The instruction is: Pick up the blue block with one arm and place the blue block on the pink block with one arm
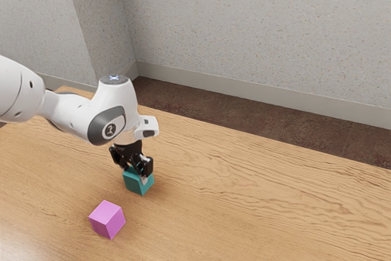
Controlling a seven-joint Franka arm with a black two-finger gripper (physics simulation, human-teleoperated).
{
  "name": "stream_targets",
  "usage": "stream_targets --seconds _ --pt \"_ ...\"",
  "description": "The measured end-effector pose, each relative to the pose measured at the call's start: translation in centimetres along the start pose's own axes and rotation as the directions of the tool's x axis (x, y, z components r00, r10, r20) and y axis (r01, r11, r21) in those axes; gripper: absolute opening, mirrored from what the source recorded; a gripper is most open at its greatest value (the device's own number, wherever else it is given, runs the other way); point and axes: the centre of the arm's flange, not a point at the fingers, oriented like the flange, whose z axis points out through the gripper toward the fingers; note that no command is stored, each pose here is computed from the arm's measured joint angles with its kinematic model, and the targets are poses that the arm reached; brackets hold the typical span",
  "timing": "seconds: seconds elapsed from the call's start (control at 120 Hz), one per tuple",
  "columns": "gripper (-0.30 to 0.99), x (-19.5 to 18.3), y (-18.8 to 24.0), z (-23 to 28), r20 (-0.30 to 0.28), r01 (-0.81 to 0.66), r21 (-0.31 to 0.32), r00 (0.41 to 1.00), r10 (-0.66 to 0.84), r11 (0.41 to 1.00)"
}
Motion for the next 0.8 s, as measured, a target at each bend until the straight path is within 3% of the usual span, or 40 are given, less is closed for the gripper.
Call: stream_targets --seconds 0.308,0.525,0.8 --pt "0.3 -2.5 -0.1 -6.9 -0.051 0.012 0.016 0.999 -0.011 1.0" --pt "0.29 -7.1 -0.1 -8.4 -0.031 0.021 0.021 0.999 -0.02 1.0" --pt "0.29 -10.0 -0.1 -7.5 0.002 0.027 0.023 1.0 -0.027 0.999"
